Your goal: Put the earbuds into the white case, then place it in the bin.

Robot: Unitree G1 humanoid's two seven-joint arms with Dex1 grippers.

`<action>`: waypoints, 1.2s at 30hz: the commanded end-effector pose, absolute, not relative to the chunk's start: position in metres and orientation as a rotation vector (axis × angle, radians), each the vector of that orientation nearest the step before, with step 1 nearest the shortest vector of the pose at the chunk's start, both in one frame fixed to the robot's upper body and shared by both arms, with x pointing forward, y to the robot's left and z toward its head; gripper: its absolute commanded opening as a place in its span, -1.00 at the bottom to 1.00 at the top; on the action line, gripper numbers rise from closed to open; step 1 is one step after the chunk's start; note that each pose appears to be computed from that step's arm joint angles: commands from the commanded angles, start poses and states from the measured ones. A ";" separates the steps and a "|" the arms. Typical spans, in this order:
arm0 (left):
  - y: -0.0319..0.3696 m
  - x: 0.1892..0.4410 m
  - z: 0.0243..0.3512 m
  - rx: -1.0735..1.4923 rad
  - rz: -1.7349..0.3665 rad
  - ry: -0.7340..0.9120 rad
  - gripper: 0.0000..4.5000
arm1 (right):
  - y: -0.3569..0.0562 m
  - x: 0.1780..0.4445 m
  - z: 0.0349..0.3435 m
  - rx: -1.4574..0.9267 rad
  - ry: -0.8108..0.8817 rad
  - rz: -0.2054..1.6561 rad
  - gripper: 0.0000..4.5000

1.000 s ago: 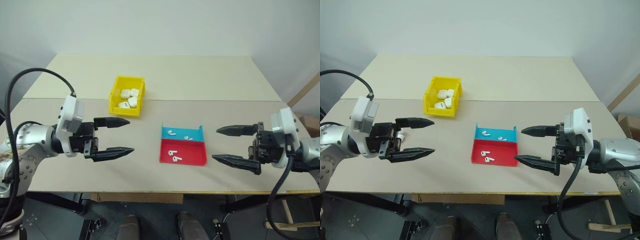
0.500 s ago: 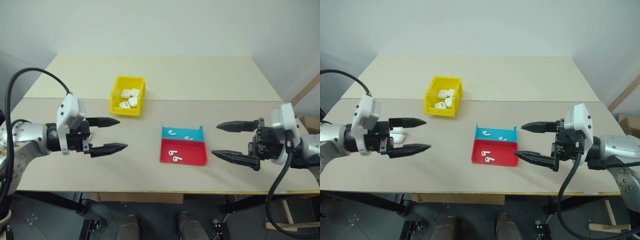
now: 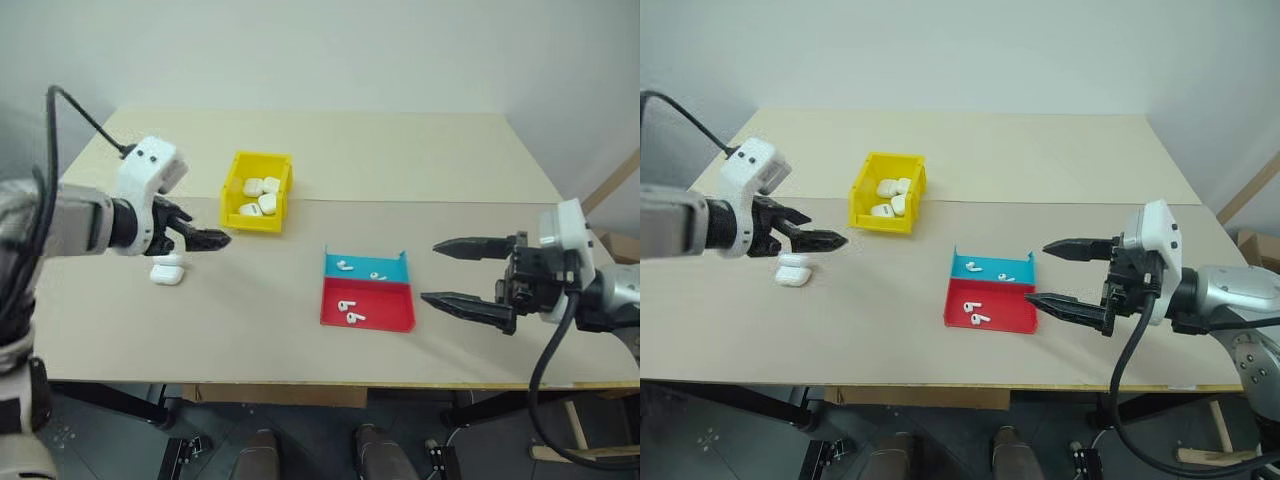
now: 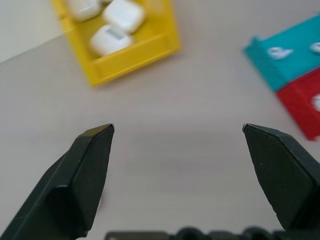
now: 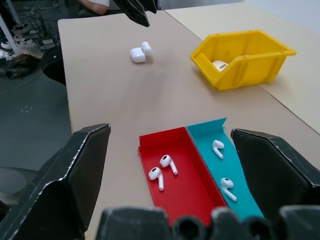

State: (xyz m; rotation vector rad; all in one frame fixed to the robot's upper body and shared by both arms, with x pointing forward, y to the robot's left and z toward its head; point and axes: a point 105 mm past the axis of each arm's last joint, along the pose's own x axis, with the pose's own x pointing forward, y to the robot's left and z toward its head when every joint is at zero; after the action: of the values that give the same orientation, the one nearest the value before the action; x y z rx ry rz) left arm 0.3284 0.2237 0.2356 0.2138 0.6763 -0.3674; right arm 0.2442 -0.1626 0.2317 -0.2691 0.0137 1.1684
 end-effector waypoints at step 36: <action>0.289 0.375 0.169 0.102 0.196 1.091 1.00 | -0.155 0.230 0.236 -0.284 0.008 1.178 1.00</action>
State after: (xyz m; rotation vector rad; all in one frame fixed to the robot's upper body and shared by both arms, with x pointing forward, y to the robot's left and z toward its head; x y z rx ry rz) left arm 0.3739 0.2795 0.1591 0.0836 1.1156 0.1557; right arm 0.2351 -0.1552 0.2252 -0.2512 0.0476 1.1789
